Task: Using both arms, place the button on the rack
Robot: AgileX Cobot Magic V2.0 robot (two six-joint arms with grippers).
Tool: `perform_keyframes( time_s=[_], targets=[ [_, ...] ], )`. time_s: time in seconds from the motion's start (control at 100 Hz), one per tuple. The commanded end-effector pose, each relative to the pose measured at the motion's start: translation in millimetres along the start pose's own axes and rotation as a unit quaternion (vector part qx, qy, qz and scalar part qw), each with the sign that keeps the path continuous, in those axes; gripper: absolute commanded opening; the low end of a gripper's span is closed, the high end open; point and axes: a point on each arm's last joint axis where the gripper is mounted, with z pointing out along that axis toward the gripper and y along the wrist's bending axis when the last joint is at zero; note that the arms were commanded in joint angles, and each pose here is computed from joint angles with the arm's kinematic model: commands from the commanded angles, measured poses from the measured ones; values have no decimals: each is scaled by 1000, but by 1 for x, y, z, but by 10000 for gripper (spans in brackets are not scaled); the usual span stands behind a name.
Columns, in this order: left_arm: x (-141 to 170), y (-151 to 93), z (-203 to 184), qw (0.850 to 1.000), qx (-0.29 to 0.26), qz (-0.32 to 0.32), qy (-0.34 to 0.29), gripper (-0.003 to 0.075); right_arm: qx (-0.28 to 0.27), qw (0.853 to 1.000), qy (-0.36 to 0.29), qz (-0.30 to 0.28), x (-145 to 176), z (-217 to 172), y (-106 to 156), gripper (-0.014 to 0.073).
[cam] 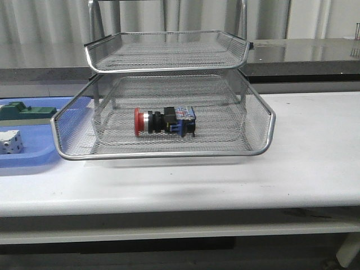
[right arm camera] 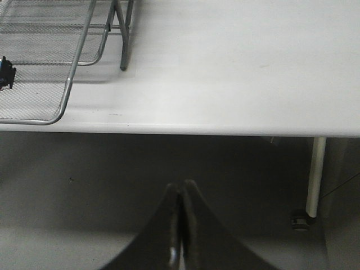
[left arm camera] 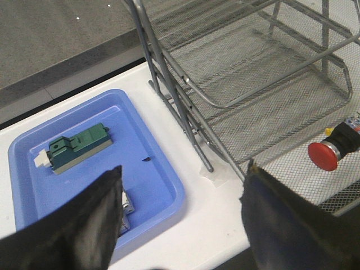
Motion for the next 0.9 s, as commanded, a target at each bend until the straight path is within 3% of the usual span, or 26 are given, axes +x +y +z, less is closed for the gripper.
perform_keyframes(
  time_s=[0.0,0.38,0.89],
  targets=[
    [3,-1,-16,995,-29,-28,-89,439,-3,999,-43,-2,-12,-6,1,-71],
    [79,-19,-32,980,-63,-74,-176,439,-3,999,-43,-2,-12,-6,1,-71],
    [128,-31,-45,957,-88,-85,-263,437,-3,999,-43,-2,-12,-6,1,-69]
  ],
)
